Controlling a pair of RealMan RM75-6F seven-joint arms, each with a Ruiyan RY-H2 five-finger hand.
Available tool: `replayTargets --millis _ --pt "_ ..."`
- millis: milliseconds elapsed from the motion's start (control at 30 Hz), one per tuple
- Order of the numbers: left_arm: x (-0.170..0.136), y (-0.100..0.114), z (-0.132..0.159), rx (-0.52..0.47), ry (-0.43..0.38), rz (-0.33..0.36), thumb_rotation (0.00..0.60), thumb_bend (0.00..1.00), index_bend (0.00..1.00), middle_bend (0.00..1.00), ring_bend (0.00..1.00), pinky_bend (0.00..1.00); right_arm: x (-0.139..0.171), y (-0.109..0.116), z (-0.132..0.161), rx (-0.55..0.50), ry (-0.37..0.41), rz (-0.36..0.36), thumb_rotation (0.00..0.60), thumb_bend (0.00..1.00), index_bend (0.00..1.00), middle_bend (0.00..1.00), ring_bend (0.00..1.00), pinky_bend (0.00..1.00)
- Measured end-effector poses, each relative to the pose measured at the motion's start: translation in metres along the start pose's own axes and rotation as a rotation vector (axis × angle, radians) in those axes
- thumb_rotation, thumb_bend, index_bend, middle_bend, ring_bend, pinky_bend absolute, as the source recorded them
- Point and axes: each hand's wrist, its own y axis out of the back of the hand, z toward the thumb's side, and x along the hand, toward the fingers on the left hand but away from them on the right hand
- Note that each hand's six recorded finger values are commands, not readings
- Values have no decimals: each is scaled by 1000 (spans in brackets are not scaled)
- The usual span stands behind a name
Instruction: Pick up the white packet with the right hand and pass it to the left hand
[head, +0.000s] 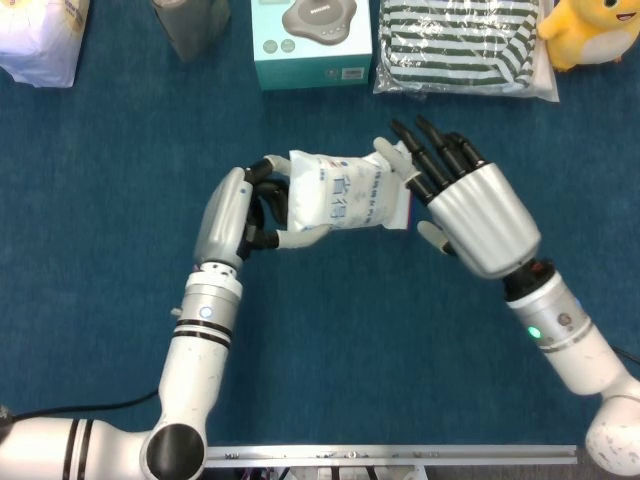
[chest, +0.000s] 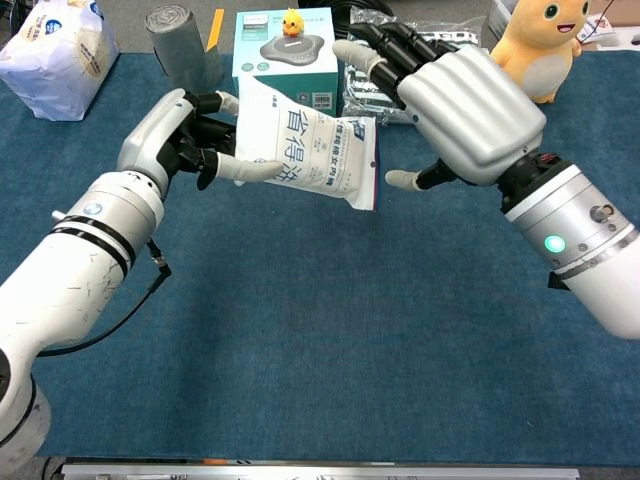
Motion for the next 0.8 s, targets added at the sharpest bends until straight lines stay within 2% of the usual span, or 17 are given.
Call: replayTargets --millis 200,433,633,800 --pt "0 24 -3 53 -33 77 600 12 686 752 657 849 19 20 -18 7 -18 -12 600 0 0 0 0 237" --pt "-6 56 -9 91 -93 156 600 12 676 750 649 843 55 32 -42 25 -78 57 600 0 0 29 0 237" --pt "-14 81 -5 153 -209 225 600 12 674 749 648 841 86 37 -65 26 -152 111 600 0 0 55 6 237" --pt "-30 104 -4 248 -336 303 600 12 675 749 648 841 111 42 -78 5 -205 134 600 0 0 74 14 236"
